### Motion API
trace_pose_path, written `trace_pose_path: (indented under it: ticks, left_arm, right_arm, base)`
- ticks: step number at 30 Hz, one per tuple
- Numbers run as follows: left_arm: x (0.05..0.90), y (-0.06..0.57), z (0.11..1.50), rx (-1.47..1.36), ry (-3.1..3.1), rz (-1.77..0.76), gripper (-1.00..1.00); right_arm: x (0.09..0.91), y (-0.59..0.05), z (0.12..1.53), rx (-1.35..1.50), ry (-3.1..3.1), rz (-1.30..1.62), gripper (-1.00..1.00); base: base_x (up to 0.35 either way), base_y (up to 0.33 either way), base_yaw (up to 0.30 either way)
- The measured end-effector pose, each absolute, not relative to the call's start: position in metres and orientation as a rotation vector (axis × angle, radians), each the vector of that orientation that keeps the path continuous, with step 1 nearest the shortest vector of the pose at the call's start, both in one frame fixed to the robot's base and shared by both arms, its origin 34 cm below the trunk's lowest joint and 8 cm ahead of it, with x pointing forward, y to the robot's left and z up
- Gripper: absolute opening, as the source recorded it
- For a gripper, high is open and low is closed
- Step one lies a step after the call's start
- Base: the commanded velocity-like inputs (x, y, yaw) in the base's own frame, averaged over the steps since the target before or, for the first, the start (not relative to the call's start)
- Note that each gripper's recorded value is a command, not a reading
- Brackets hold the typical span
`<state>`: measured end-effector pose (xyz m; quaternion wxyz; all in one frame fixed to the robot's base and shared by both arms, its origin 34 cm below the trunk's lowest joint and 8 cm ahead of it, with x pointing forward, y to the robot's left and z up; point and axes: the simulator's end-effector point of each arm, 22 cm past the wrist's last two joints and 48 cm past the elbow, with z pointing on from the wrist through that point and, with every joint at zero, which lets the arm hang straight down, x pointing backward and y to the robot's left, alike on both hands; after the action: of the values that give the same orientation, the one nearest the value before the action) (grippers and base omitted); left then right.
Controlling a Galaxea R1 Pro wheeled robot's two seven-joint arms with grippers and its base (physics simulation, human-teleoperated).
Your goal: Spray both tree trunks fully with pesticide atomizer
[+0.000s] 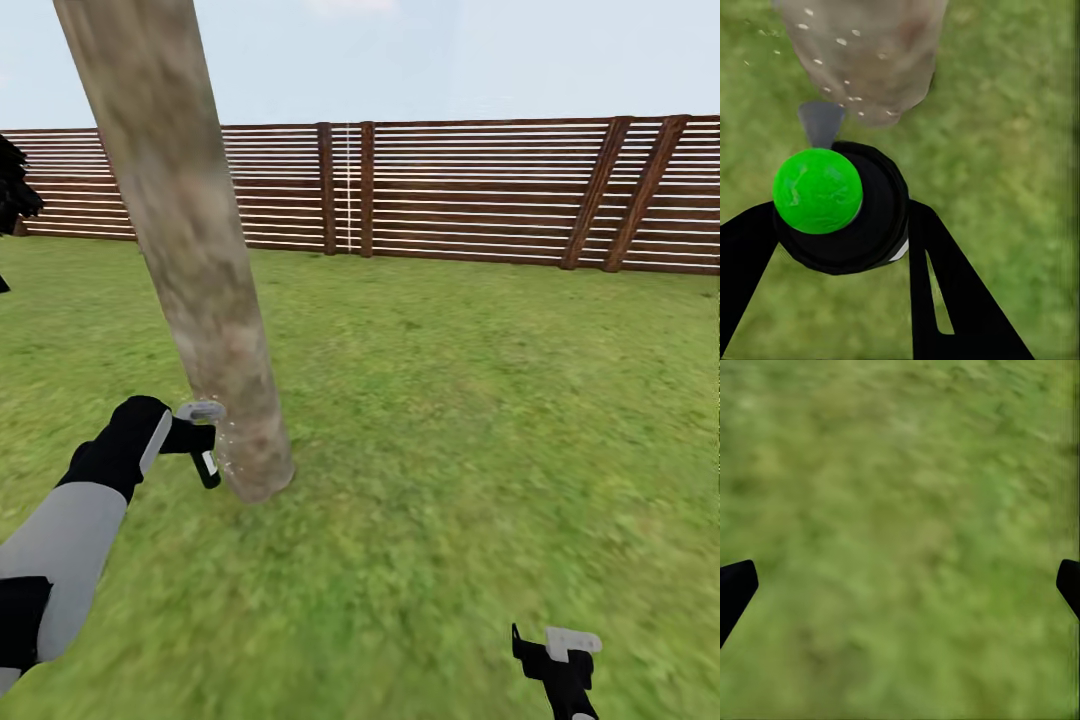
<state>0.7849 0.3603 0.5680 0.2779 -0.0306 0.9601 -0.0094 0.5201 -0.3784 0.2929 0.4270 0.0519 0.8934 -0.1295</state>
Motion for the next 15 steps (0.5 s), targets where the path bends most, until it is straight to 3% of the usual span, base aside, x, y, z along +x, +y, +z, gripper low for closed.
trace_pose_path:
  ticks: [10,15]
  left_arm:
    - [0.772,0.364,0.547,-0.093,2.606,-0.009,-1.00]
    - [0.767,0.375,0.540,-0.115,2.621,0.047,-1.00]
  right_arm:
    - [0.521,-0.375,0.292,0.129,2.233,-0.318,1.00]
    - [0.521,-0.375,0.293,0.128,2.232,-0.316,1.00]
  base:
    - [0.000,-0.277,0.245]
    - [0.000,-0.277,0.027]
